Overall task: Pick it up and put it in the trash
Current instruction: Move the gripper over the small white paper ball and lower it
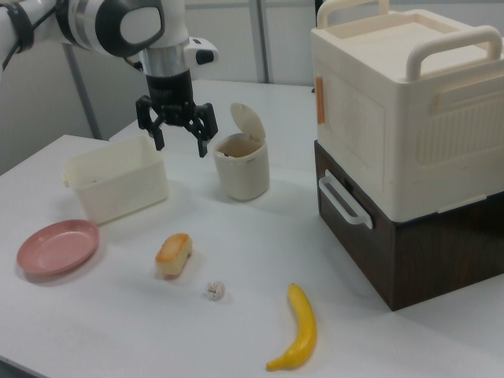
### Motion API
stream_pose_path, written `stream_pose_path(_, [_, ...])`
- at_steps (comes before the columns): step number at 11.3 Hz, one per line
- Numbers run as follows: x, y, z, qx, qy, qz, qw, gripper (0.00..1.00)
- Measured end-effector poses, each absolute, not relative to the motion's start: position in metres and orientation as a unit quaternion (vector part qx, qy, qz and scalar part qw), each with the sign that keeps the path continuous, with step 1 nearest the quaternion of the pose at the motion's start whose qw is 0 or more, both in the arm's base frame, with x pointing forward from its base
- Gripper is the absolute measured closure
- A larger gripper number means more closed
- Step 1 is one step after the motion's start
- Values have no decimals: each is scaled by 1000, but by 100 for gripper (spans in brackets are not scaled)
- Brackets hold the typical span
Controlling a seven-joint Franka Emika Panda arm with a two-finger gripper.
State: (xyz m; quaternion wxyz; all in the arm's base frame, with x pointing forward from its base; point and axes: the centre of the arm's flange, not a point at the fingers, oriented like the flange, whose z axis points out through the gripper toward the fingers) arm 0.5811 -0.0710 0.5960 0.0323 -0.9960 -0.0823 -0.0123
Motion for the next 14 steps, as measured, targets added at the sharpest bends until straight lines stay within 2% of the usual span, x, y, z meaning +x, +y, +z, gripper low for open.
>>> stream_pose_path(4, [579,-77,549,-996,-81,-21,12,0])
stream_pose_path(9, [551,-78,512,-996,-88,-22,4,0])
stream_pose_path(14, [543,-80,464,-995,-98,-29,-18,0])
